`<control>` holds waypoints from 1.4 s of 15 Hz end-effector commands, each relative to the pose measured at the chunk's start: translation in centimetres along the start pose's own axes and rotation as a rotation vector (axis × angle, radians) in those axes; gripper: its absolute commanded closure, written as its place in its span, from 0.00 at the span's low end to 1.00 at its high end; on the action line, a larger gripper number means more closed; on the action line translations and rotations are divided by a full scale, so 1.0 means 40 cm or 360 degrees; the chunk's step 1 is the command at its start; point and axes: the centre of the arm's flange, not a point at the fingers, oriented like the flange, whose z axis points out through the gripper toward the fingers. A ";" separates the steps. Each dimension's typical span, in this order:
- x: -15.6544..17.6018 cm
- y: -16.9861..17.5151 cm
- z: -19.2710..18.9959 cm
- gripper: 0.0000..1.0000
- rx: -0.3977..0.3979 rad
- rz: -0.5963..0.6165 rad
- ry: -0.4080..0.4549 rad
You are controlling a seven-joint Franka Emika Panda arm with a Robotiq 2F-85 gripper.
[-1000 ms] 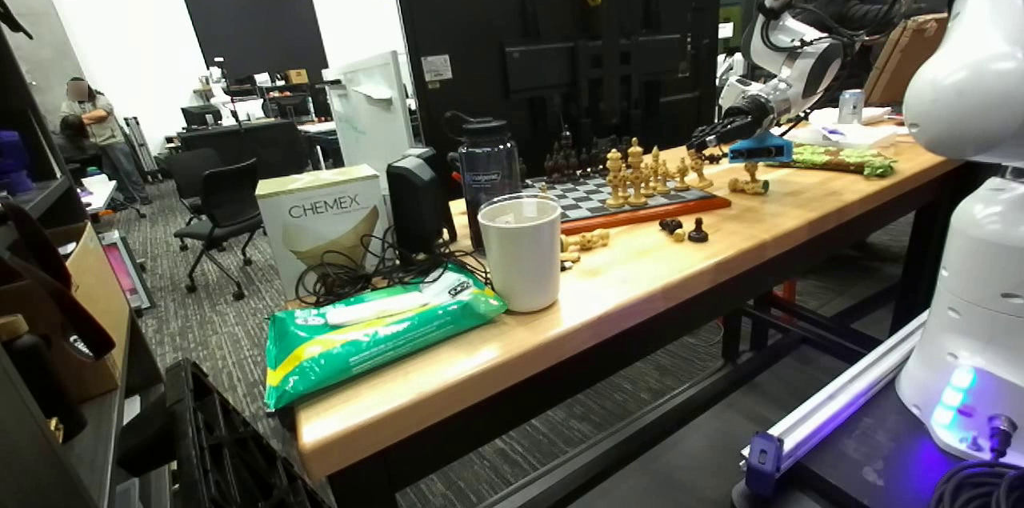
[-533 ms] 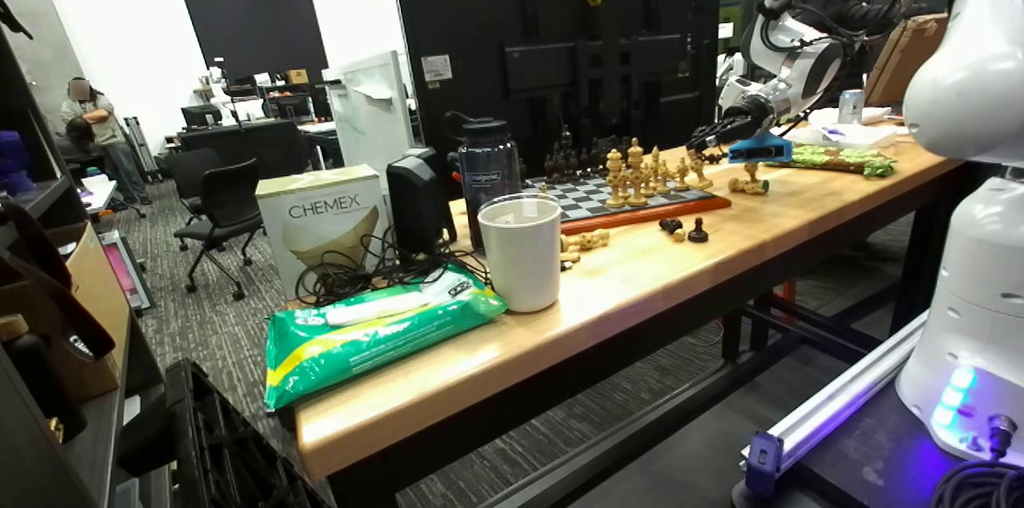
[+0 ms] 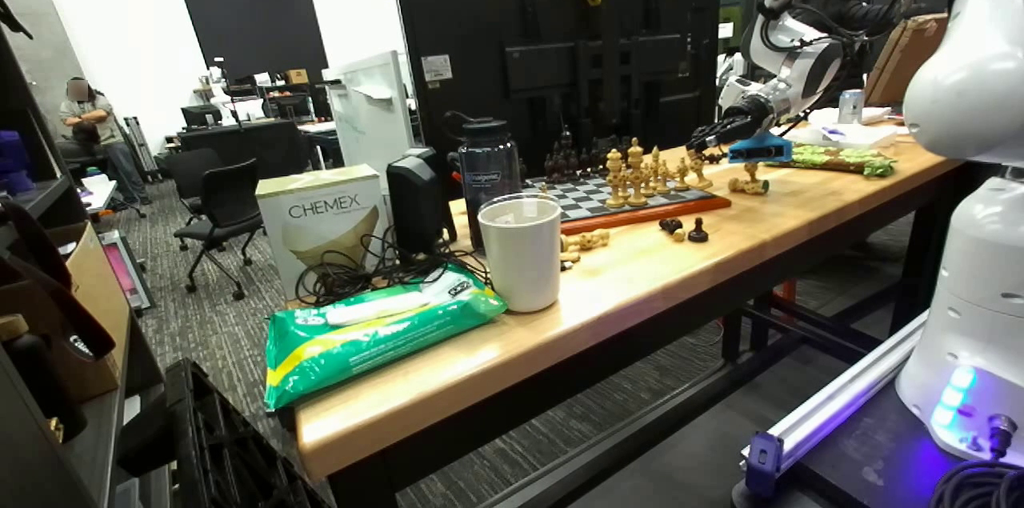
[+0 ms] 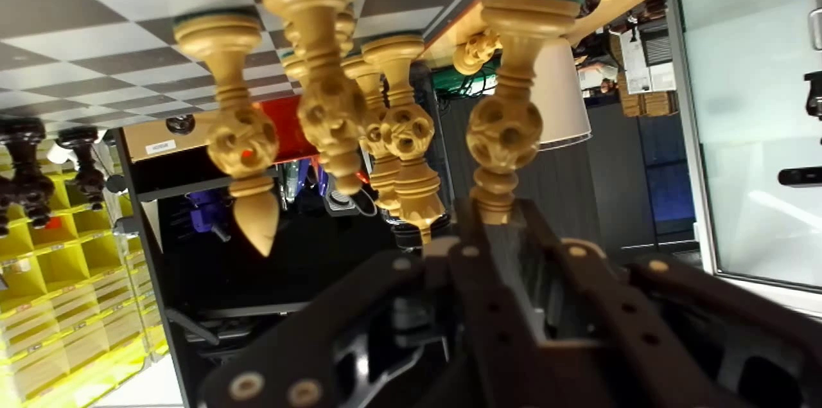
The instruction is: Put one white chess piece on the chess board.
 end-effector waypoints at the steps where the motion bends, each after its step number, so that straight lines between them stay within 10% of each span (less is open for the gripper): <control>1: 0.017 -0.001 0.003 0.53 -0.0018 -0.0003 -0.0020; 9: 0.015 -0.002 0.001 0.01 -0.0039 0.0035 -0.0075; 21: 0.017 0.018 -0.018 0.00 -0.0136 -0.0013 -0.0236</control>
